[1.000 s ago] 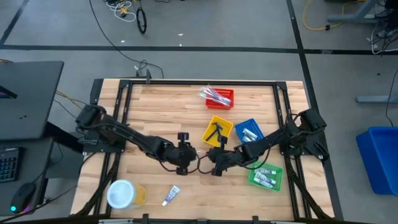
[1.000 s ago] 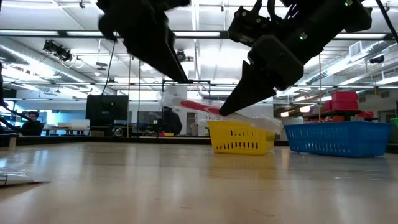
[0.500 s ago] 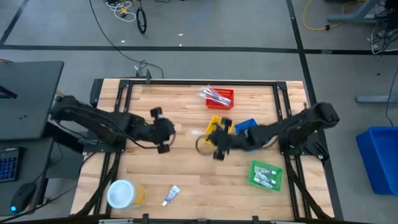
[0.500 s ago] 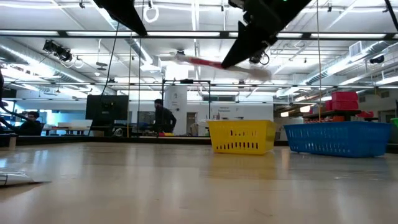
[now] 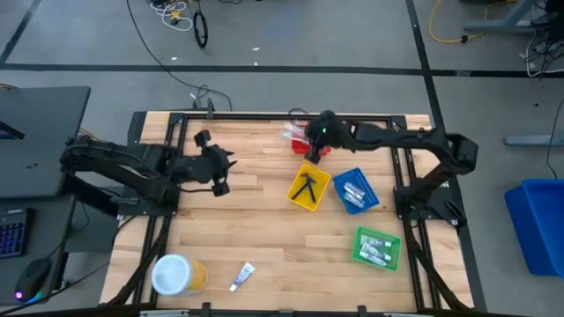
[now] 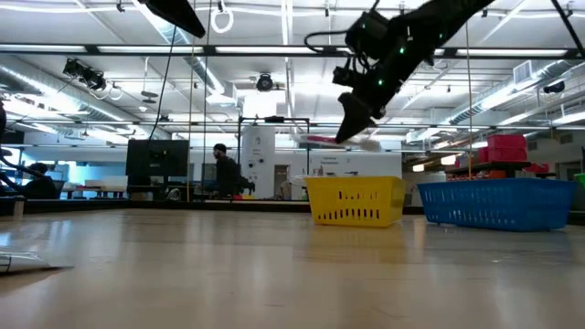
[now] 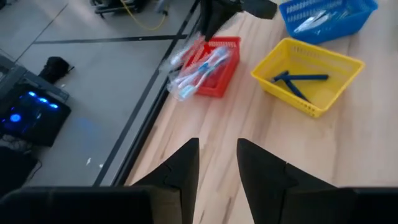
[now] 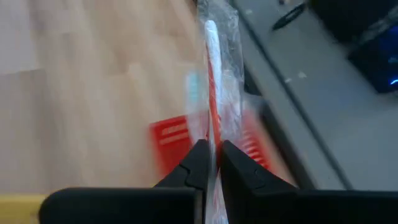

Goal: Pick & Place Travel size toiletries
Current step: Put the orange toothbrush into the red bin, then put the toothpaste into the green bin

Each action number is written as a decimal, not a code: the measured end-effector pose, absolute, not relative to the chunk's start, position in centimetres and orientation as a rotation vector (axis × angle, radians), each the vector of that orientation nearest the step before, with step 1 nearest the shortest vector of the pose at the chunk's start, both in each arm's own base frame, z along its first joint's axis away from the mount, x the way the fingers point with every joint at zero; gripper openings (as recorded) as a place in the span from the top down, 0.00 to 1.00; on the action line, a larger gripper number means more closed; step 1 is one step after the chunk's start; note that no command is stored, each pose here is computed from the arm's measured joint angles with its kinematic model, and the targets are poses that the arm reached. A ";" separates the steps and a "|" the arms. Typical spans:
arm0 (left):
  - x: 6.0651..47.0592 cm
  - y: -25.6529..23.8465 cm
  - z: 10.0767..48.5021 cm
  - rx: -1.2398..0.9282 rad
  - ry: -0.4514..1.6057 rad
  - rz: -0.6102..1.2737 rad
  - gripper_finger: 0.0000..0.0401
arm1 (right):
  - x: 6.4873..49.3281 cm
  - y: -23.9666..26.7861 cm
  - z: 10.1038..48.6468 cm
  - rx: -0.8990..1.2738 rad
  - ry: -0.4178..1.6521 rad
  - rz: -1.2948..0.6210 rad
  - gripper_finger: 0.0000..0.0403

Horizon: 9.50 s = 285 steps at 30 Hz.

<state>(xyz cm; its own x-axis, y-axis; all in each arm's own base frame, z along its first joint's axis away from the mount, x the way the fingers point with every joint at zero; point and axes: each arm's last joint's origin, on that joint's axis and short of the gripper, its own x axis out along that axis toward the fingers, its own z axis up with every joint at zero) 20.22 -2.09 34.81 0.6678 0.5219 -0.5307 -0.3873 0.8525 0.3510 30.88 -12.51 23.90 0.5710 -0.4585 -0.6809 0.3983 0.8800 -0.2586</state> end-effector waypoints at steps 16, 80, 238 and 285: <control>20.4 -0.9 34.8 0.199 0.676 0.563 0.71 | 30.3 -19.2 17.7 -0.001 0.890 -0.439 0.93; 27.4 -11.5 24.4 -0.164 0.591 -0.435 0.70 | 31.5 6.4 26.6 0.130 0.627 0.109 0.54; 37.7 -17.7 19.7 -0.016 1.047 0.110 0.88 | 33.6 17.2 17.2 -0.616 0.596 0.235 0.65; 38.0 -17.9 20.0 -0.036 1.007 0.095 0.88 | 33.0 16.9 16.5 -0.626 0.694 0.273 0.98</control>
<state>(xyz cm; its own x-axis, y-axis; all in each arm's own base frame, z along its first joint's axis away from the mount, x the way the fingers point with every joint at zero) 38.00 -17.88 19.98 0.5303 0.0629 -0.8454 -0.0963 0.9953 0.0136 32.98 16.93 16.48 0.7432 0.0316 -0.6683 -0.4326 0.7847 -0.4440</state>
